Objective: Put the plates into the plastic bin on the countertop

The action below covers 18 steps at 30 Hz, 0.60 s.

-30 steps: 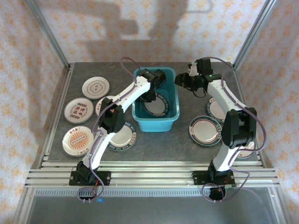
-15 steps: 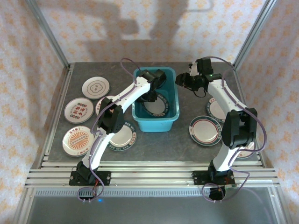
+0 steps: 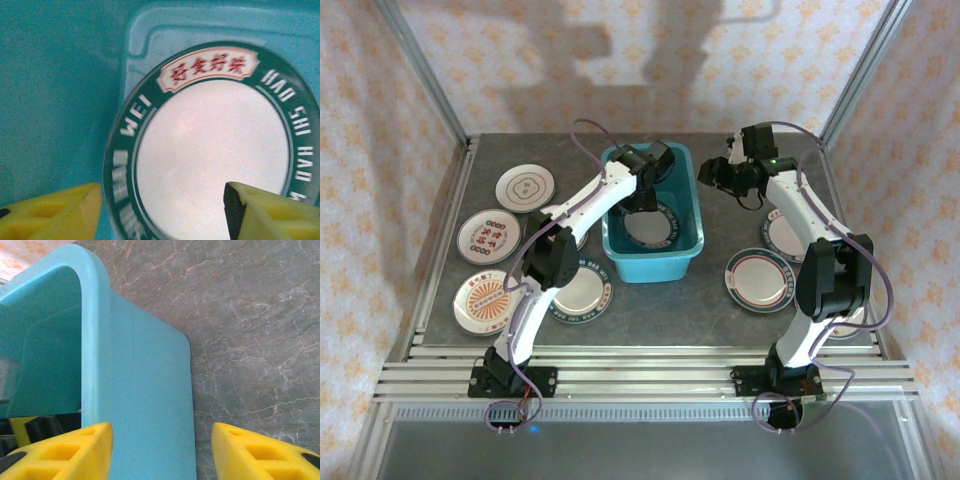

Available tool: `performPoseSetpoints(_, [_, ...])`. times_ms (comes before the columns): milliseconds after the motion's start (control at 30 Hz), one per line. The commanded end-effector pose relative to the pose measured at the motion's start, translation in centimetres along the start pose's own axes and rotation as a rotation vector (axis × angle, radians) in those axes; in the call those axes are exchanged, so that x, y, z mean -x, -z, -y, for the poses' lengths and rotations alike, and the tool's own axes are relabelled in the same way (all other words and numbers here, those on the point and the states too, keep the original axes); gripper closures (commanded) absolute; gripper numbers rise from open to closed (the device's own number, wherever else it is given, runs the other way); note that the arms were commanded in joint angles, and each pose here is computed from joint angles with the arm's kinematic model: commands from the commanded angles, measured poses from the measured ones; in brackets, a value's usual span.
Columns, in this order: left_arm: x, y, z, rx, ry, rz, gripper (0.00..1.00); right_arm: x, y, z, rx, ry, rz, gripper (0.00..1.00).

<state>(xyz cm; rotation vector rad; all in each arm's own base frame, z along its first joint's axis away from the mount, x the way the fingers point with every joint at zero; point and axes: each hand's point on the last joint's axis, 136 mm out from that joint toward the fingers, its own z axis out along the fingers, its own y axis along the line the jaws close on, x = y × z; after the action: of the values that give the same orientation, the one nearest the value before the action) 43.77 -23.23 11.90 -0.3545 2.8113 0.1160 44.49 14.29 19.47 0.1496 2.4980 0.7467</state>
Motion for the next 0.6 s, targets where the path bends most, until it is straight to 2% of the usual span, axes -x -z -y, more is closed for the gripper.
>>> performPoseSetpoints(0, [0.8, 2.9, -0.3, -0.024, 0.014, 0.064, 0.29, 0.9, 2.0, -0.8, -0.018, 0.032, 0.040, 0.45])
performPoseSetpoints(300, [1.5, 4.0, -0.3, -0.032, -0.013, 0.110, 0.25, 1.0, 2.7, -0.7, -0.033, 0.030, 0.038, 0.45])
performPoseSetpoints(567, [3.8, 9.3, 0.1, -0.153, -0.042, 0.271, 0.25, 2.1, 5.2, 1.4, -0.089, -0.017, 0.064, 0.44])
